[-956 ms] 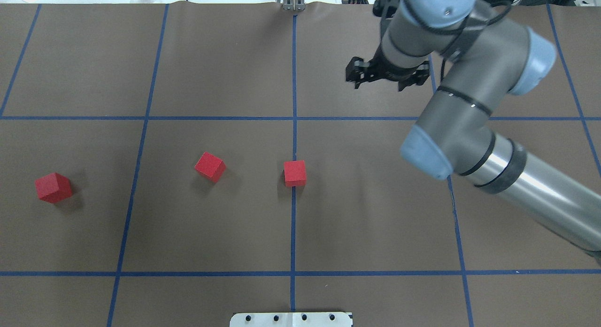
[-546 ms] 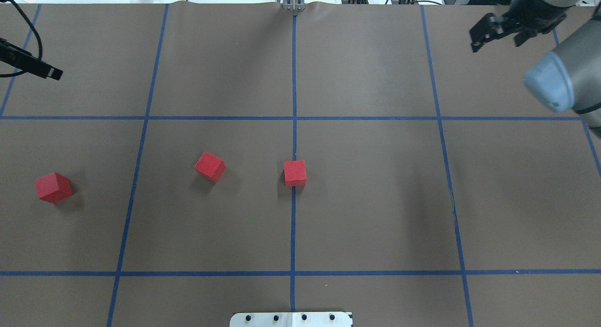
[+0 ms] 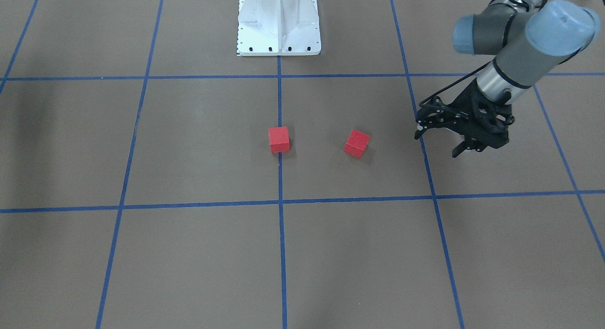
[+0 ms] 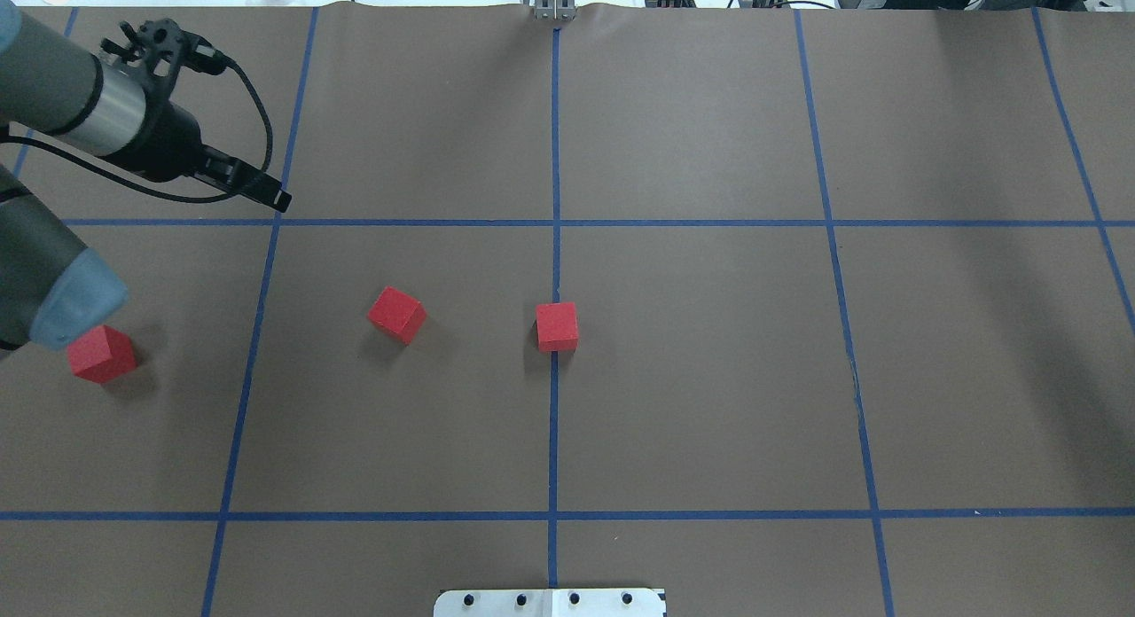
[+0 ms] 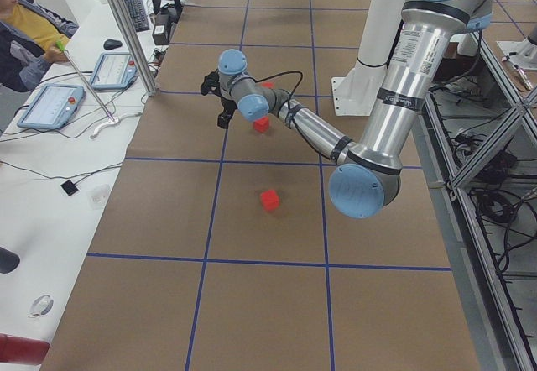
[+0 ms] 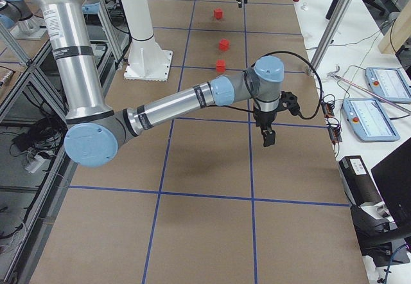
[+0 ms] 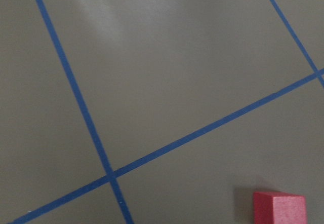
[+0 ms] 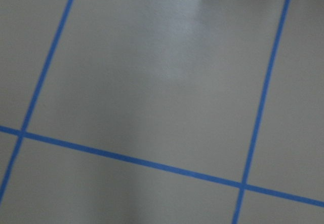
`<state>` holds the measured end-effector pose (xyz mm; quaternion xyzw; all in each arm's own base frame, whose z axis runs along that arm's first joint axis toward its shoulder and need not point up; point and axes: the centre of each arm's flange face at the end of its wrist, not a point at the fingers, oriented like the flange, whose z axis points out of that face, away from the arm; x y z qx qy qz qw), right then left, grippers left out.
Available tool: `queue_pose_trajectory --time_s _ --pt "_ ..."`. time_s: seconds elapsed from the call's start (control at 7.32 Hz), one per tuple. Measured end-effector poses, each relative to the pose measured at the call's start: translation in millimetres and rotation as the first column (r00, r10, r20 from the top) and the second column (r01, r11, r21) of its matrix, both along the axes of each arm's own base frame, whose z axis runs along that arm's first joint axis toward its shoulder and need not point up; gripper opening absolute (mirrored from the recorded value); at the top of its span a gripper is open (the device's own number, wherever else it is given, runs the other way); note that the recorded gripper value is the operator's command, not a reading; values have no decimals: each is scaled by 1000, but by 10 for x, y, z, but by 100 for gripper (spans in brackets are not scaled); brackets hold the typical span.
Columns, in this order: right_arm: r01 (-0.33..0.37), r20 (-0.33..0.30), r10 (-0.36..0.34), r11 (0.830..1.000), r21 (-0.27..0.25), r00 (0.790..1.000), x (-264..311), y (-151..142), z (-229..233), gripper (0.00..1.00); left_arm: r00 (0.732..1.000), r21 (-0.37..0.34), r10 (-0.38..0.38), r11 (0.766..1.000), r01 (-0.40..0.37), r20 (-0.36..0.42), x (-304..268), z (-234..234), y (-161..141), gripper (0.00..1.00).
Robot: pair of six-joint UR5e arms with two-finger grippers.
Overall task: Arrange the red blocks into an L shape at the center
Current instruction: 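Lower the left gripper over the red cube left of center and grasp it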
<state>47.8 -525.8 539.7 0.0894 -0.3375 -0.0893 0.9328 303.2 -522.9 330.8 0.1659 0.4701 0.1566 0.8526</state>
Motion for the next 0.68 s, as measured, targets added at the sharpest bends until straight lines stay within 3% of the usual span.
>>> queue_pose_trajectory --time_s 0.27,0.68 --pt "-11 -7 10 999 -47 1000 214 507 591 99 996 -49 45 998 -41 80 648 -213 199 100" --pt "-20 -9 19 999 -37 1000 243 741 852 99 982 -98 69 994 -52 175 1528 -322 497 100"
